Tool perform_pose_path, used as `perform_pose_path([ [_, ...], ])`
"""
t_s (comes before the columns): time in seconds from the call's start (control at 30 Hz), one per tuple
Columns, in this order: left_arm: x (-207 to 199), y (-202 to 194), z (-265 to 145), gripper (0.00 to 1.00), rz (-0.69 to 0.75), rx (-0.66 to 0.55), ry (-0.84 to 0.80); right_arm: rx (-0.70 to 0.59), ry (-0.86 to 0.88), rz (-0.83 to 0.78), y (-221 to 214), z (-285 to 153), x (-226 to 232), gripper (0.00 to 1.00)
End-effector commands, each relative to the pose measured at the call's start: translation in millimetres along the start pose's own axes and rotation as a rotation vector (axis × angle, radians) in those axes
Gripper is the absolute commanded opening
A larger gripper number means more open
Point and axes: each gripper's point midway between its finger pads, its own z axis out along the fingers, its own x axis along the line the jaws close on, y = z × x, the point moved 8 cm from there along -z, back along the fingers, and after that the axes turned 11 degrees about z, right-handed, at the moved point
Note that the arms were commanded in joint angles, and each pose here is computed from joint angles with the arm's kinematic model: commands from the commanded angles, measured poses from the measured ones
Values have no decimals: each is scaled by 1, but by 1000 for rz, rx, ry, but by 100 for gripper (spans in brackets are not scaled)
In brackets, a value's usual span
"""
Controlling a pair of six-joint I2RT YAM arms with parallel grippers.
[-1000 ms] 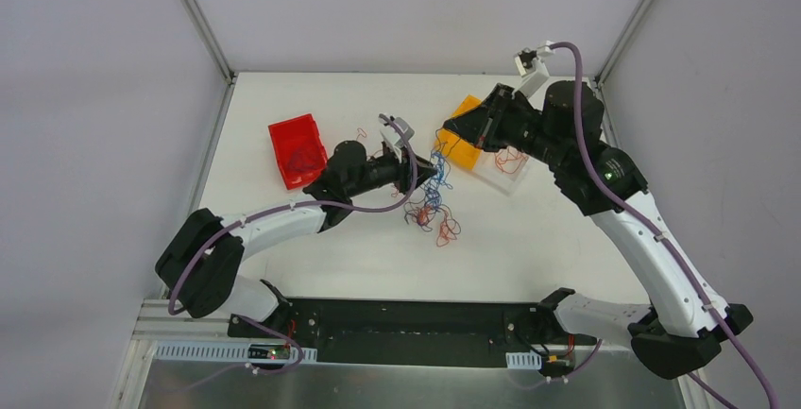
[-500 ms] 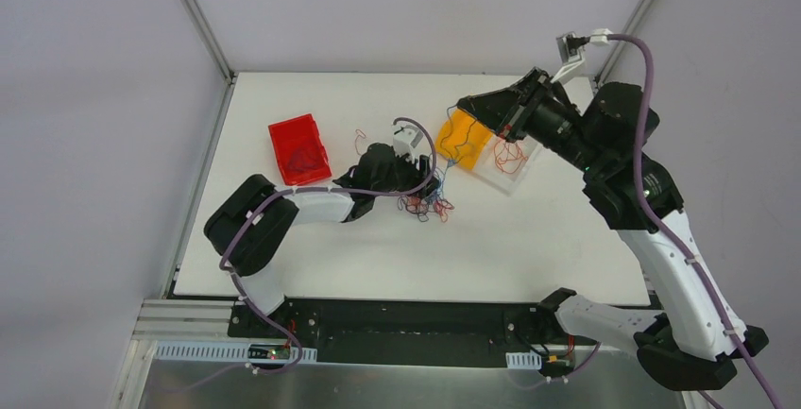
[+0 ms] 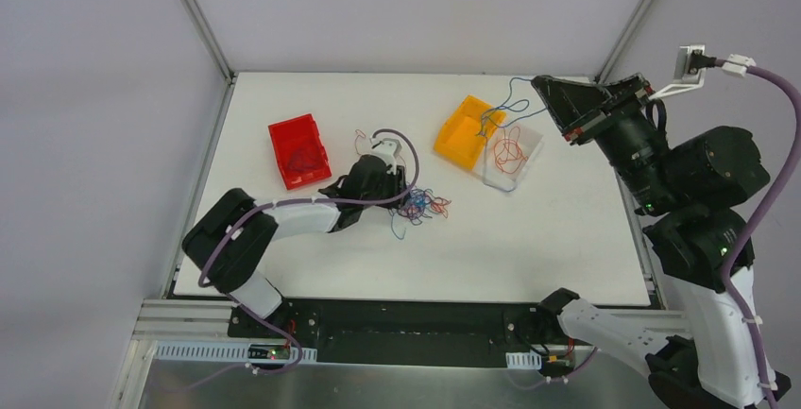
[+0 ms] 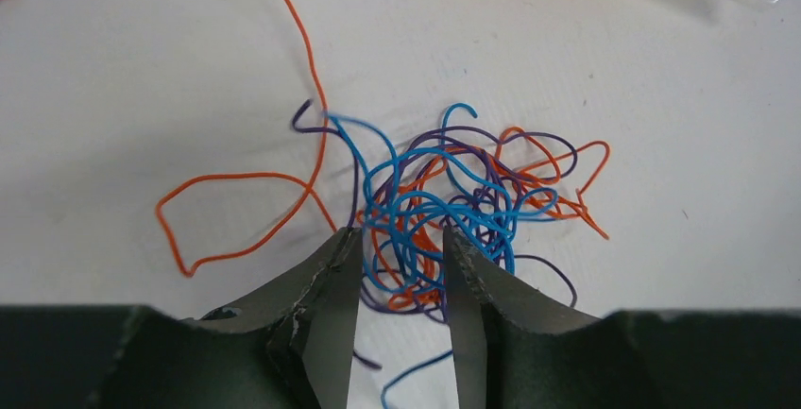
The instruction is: Untangle the cables
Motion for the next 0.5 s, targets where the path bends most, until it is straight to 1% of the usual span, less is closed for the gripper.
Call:
perform_pose_path([
  [0.0, 8, 22, -41, 38, 59, -66, 101, -58, -155, -90, -5, -4, -34, 0],
  [0.1, 15, 29, -67, 40, 101, -77, 163, -56, -232, -120, -15, -5, -58, 0],
  [0.23, 21, 36, -95, 42, 131, -114, 205, -34, -321, -159, -30, 3, -86, 0],
  [0.47, 31, 39, -121, 50, 134, -153, 293, 16, -385, -204, -48, 36, -111, 0],
])
